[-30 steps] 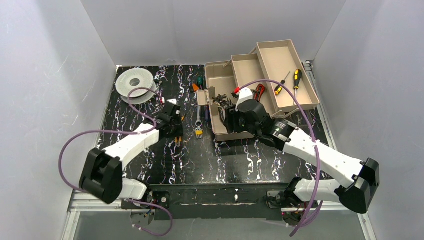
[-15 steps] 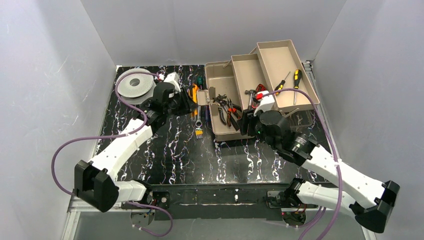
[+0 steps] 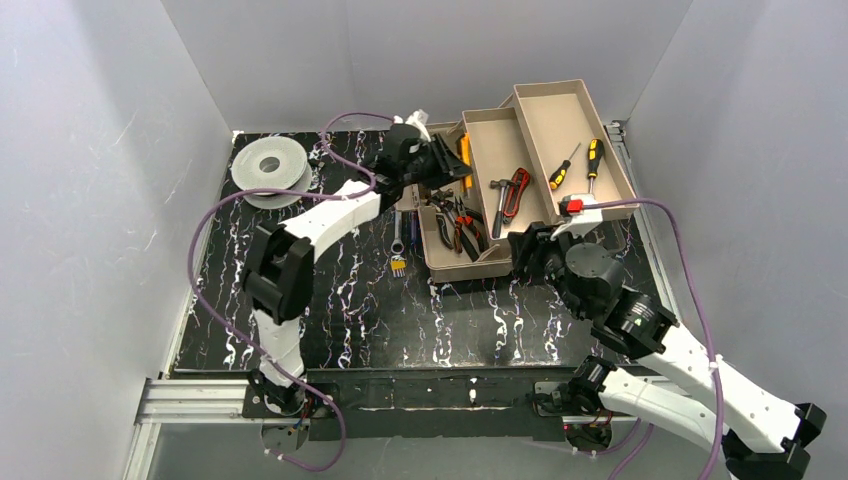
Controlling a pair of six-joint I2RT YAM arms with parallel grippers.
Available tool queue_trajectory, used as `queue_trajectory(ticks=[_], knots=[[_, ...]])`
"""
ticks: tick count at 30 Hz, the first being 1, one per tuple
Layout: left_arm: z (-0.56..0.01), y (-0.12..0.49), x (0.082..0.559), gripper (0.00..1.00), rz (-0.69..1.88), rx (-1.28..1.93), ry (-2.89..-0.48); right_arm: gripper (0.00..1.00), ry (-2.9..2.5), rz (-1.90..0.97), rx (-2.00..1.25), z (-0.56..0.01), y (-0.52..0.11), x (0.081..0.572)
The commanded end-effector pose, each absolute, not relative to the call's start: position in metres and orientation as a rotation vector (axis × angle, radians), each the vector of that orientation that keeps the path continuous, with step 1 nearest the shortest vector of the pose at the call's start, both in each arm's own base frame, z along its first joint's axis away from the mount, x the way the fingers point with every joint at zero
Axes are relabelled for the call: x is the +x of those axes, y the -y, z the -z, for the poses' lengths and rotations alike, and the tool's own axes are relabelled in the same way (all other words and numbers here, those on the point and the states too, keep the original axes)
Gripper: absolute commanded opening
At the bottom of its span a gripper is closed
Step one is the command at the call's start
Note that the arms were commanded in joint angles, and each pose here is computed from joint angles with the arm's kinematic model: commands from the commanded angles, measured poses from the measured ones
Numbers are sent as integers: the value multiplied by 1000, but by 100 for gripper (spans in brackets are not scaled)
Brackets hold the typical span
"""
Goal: Pack the tool kit
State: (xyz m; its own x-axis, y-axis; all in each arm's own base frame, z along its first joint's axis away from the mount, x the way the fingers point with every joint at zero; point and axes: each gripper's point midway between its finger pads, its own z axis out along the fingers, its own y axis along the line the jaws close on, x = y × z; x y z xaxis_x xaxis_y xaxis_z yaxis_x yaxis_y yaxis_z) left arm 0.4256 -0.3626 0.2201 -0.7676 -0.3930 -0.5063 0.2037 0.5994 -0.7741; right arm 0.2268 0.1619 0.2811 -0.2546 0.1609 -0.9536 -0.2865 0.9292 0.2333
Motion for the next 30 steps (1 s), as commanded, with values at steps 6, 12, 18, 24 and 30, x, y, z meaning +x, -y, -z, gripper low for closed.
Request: queue_trajectory(ticks=[6,12,18,24,30], knots=[[-265,439,442,31,1417,-118,-2056,57,-1703,-381,30,-297,-138,230],[-256,431,442,98,1203,-81,-2175,57,-1719,-365,23,-295,-138,231],[-274,387,426,98,981,25,-2154,56,-1746,-377,-26,-290,-148,232],[-274,313,401,98,630,89,-2144,55,-1809,-396,-126,-282,-169,233],[-209,183,341,98,243,-41,-2261,54,-1824,-453,-162,-278,-186,234]])
